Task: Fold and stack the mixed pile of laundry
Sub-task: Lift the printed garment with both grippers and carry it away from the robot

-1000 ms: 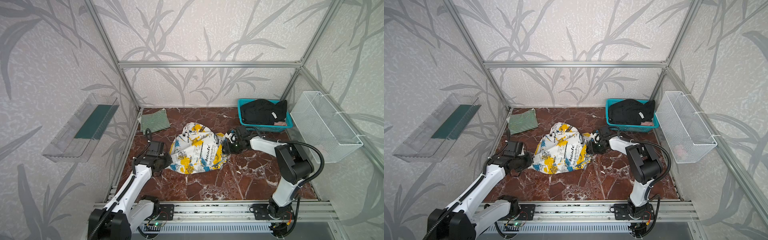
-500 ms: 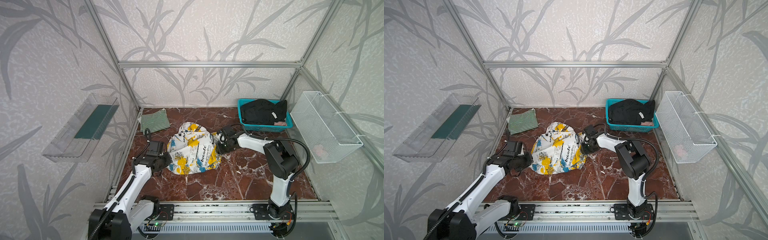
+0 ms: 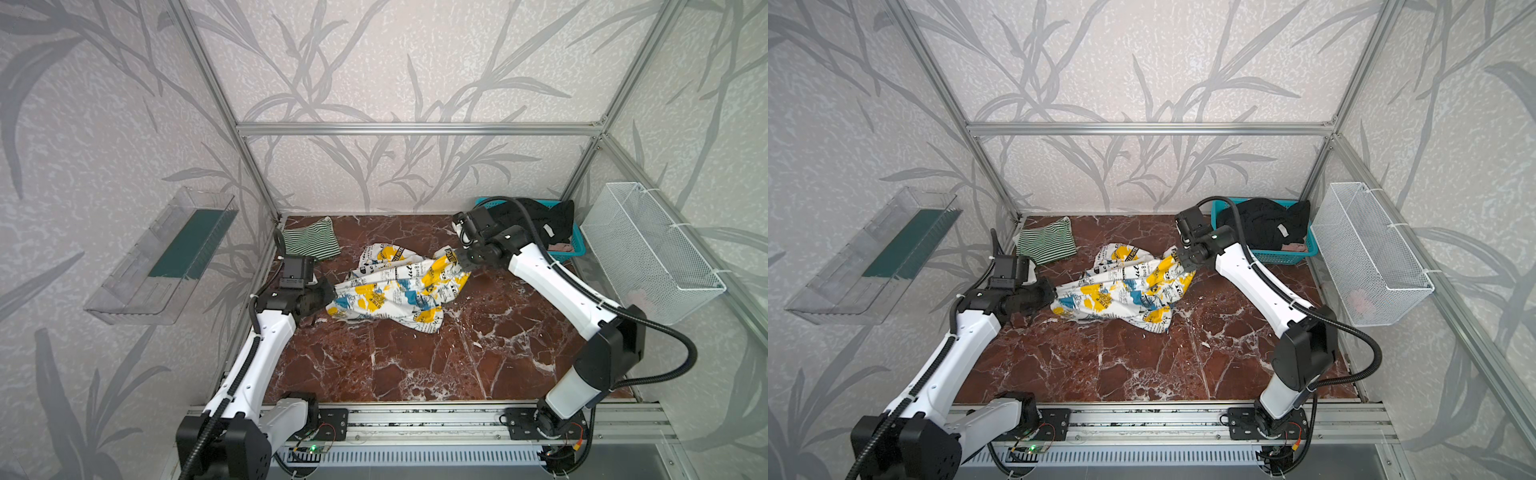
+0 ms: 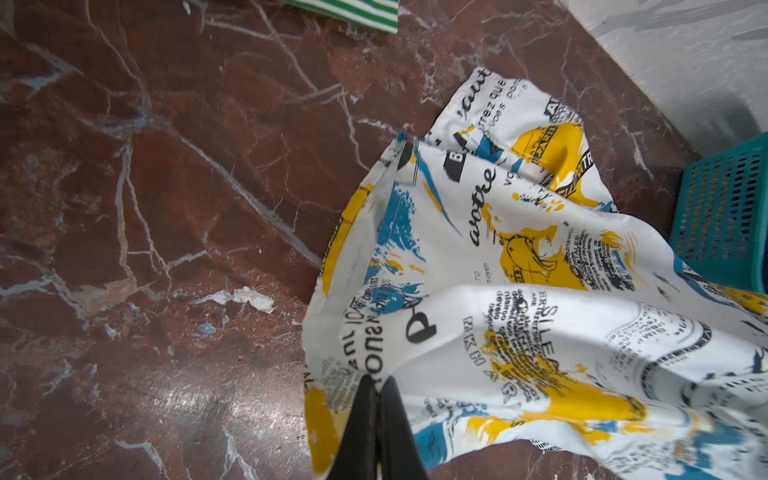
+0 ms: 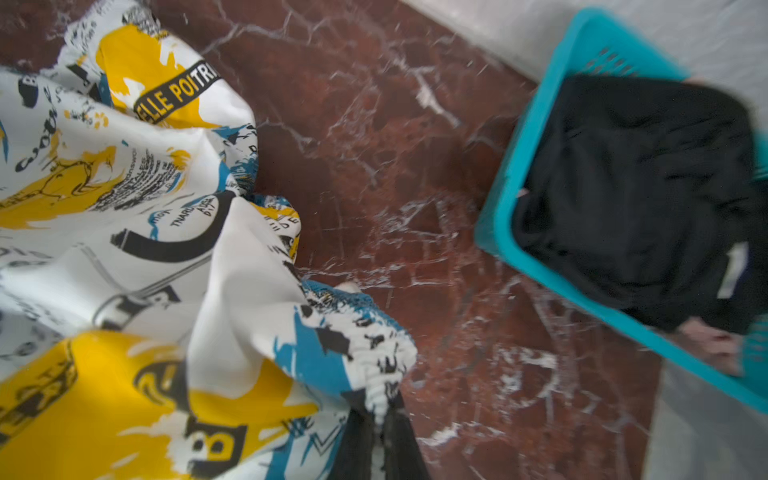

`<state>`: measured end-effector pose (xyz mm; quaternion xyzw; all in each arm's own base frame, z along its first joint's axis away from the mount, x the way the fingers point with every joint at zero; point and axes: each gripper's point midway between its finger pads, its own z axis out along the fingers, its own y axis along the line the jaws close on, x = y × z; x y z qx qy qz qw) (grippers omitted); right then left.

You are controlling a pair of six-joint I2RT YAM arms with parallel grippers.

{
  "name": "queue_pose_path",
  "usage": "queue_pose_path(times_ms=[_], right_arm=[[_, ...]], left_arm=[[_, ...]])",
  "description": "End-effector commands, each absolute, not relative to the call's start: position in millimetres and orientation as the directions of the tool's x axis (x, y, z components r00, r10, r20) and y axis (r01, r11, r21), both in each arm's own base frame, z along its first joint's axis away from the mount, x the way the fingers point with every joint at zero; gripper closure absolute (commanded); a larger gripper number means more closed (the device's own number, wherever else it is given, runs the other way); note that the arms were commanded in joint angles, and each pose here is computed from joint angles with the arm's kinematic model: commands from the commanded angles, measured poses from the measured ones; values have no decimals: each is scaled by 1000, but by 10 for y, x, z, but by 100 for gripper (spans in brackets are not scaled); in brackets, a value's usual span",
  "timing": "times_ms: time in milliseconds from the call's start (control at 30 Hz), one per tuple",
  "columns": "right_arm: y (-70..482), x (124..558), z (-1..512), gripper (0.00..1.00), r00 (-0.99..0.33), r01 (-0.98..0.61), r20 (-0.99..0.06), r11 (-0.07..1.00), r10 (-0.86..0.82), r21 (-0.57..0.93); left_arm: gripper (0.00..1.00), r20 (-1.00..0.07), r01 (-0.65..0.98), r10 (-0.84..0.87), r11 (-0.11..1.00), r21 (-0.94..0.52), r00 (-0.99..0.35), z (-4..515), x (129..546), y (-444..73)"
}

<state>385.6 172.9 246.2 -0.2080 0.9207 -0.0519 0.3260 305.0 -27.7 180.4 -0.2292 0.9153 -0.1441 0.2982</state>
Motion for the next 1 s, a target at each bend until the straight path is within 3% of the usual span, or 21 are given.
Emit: queue_pose_path(times_ms=[0,333,533,733,967], right_arm=[[1396,3654,2815,96,-674,-342,-533,855,-512,-390],[1400,3108,3722,97,-525,-403,-732,884,-434,-235],[1446,2906,4115,98,-453,-452,-801,875,-392,-172],[1345,2911,3919,99,-526,-419,-744,886,-413,-196],[1456,3071,3327,100,-607,-468,-650,867,-458,-174]], left_arm=[[100,-527,-295,-477,871,-394,-703,2115,3133,-218],[100,-634,-131,-420,883,-451,-649,3075,3227,-303],[100,-706,-74,-362,912,-403,-609,3620,3136,-273],[100,-711,-105,-334,932,-347,-619,3589,3080,-179],[100,-646,-66,-364,897,-437,-671,3219,3322,-356]])
